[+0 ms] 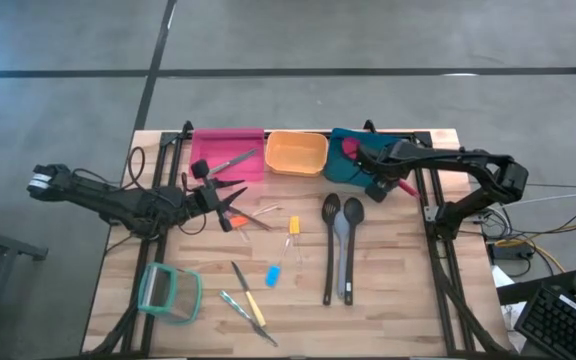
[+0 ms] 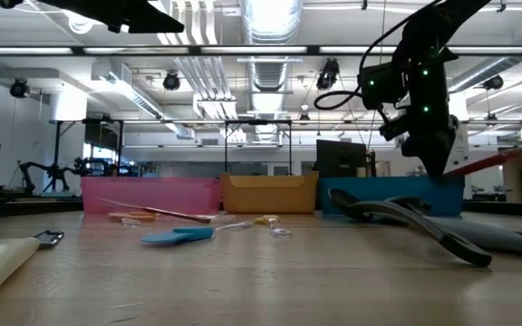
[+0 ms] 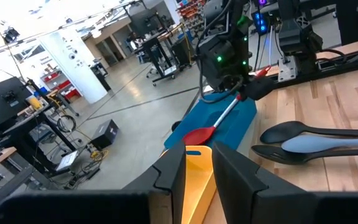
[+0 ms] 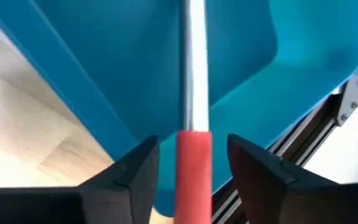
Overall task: Pick & Place Kitchen Items
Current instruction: Put the red spoon into the blue bin, then adjust the blue bin
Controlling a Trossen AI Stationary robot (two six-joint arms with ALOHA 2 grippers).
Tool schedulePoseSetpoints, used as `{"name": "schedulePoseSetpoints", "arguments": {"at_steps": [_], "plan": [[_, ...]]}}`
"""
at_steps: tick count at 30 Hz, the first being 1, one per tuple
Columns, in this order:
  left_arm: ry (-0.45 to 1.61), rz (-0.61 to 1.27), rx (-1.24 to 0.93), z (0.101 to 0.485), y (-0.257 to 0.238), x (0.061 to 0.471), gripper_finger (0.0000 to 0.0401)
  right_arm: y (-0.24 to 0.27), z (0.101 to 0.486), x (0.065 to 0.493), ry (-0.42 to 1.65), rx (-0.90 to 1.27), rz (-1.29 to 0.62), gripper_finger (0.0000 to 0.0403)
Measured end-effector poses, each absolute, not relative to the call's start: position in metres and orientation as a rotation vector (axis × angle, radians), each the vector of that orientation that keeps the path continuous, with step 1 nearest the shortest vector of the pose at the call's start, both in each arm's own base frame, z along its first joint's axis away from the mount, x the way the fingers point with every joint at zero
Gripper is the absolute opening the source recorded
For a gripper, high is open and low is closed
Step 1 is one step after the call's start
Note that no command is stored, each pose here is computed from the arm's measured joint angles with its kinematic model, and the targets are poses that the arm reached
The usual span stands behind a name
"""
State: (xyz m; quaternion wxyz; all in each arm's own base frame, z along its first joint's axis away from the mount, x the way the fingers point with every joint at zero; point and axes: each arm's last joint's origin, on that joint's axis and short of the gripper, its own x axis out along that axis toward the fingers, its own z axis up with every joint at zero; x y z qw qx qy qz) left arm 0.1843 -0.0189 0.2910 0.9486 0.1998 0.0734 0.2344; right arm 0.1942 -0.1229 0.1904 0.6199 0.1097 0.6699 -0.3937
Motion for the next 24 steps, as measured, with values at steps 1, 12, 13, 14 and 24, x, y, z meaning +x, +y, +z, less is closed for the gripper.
{"name": "schedulePoseSetpoints", "arguments": {"at_steps": [1,12,13,14,24], "plan": [[0.149,0.477,0.407,0.291,-0.019,0.184,0.0083,-0.123,0.192,0.195,1.531,0.253,-0.909,0.0191],[0.149,0.477,0.407,0.291,-0.019,0.184,0.0083,-0.122,0.225,0.194,1.519,0.303,-0.967,0.0204],[0.149,0.477,0.407,0.291,-0.019,0.184,0.0083,-0.122,0.229,0.195,1.519,0.314,-0.978,0.0201],[0.149,0.477,0.407,0.291,-0.019,0.184,0.0083,-0.122,0.233,0.195,1.515,0.324,-0.986,0.0197],[0.142,0.478,0.378,0.291,-0.019,0.184,0.0083,-0.107,0.256,0.231,1.292,0.292,-0.830,0.0143]]}}
